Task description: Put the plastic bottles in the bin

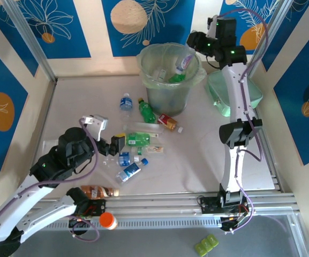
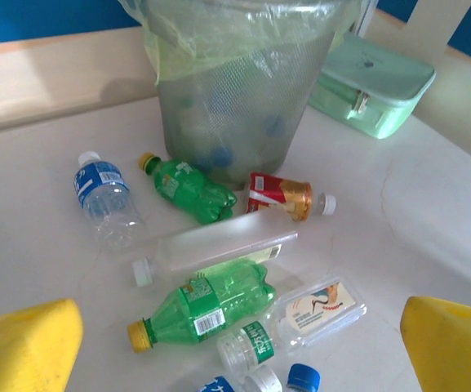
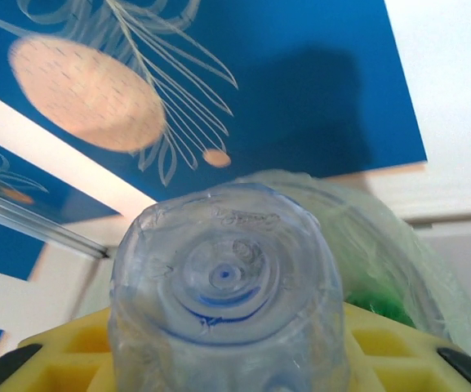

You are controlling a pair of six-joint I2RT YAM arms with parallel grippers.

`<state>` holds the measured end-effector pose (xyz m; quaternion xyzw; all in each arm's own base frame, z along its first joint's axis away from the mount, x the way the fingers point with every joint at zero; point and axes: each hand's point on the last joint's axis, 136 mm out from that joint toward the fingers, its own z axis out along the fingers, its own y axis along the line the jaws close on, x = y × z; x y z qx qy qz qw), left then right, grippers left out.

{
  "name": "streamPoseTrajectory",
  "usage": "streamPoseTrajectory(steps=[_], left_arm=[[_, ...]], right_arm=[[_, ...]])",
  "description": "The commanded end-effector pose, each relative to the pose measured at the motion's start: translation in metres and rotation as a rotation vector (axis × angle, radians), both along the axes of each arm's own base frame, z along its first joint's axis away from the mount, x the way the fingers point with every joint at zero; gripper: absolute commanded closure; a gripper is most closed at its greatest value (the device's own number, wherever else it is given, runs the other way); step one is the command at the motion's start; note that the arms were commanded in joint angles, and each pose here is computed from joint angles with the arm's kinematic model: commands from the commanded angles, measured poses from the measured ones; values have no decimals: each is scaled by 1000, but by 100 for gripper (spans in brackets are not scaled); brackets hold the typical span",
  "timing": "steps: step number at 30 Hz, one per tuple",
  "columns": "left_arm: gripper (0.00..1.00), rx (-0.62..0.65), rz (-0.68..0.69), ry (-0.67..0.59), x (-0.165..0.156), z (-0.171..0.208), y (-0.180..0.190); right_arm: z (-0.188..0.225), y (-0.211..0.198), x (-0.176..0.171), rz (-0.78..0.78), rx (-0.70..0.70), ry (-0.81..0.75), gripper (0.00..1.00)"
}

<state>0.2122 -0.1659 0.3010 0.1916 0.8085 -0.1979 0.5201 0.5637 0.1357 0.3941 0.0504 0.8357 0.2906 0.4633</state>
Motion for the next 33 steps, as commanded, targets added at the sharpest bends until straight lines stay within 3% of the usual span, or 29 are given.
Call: streamPoseTrajectory(steps=[1,9,18,26,33], left_arm=[[1,38,-30,13,-1,-12,-4],[1,95,-44,56,0,-26,-6],[1,152,28,65,8,-34,6],[1,174,73,94,17,-41,11],[1,158,75,130,19,-42,7]], right_arm=[[-31,15,-12,34,-75,96,58],[-101,51,-9,57,-329,168,57],[-156,59,-4,40,-417,274,48],[-94,63,-7,18,-377,137,22],[-17,63,-33,-12,-348,-18,18]])
